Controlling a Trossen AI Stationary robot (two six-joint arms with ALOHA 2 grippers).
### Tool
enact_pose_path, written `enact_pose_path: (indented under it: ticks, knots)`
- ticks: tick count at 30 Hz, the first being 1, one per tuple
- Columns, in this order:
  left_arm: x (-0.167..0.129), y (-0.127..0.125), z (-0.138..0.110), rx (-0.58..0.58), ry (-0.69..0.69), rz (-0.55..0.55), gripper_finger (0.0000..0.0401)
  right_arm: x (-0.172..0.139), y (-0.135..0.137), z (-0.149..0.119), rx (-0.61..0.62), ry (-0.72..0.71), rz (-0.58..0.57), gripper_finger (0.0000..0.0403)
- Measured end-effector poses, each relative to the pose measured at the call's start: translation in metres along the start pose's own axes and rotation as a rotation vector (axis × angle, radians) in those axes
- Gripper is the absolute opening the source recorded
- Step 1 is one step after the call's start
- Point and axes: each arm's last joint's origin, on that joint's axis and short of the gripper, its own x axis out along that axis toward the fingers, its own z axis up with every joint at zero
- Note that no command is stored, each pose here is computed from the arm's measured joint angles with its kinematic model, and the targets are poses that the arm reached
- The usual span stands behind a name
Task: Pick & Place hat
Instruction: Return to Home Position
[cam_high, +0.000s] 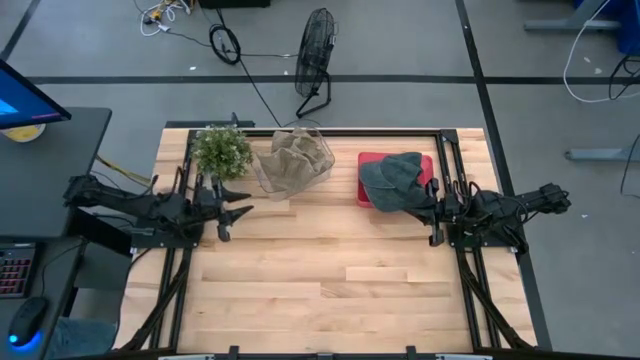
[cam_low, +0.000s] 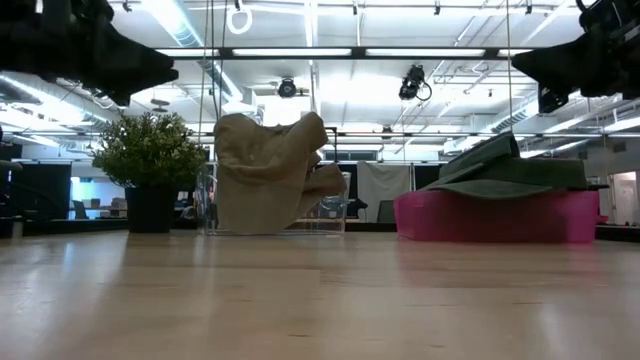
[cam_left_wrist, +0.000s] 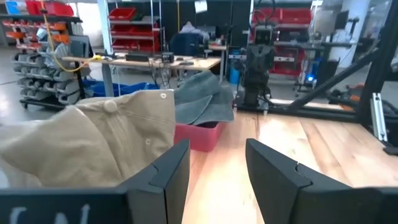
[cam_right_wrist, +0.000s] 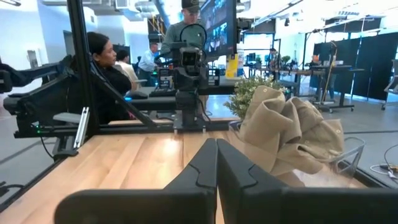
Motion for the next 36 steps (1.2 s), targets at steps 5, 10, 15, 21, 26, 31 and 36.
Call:
enact_pose_path:
  ticks: [5,10,15,21,26,31,36]
  knots:
    - [0.001,0.000,-0.010,0.047,-0.071,0.002,0.0160,0.000,0.000,0.000,-0.006,0.000,0.000,0.0004]
    - [0.001,0.000,-0.011,0.101,-0.061,0.003,0.0160,0.000,0.000,-0.001,-0.009,0.008,0.000,0.0004]
    - [0.000,0.001,-0.012,0.158,-0.047,0.008,0.0160,0.000,0.001,0.000,-0.004,-0.002,0.035,0.0004]
    - [-0.004,0.003,-0.019,0.134,0.012,0.006,0.0160,0.000,0.001,-0.002,0.009,0.017,0.026,0.0004]
    - [-0.005,0.004,-0.022,0.127,0.039,0.005,0.0160,0.000,0.001,-0.004,0.000,0.044,0.026,0.0004]
    - [-0.006,0.004,-0.031,0.102,0.088,-0.024,0.0160,0.000,0.001,-0.005,0.014,0.052,0.033,0.0004]
    - [-0.004,0.003,-0.045,0.056,0.101,-0.034,0.0160,0.000,0.001,-0.005,-0.005,0.052,0.035,0.0004]
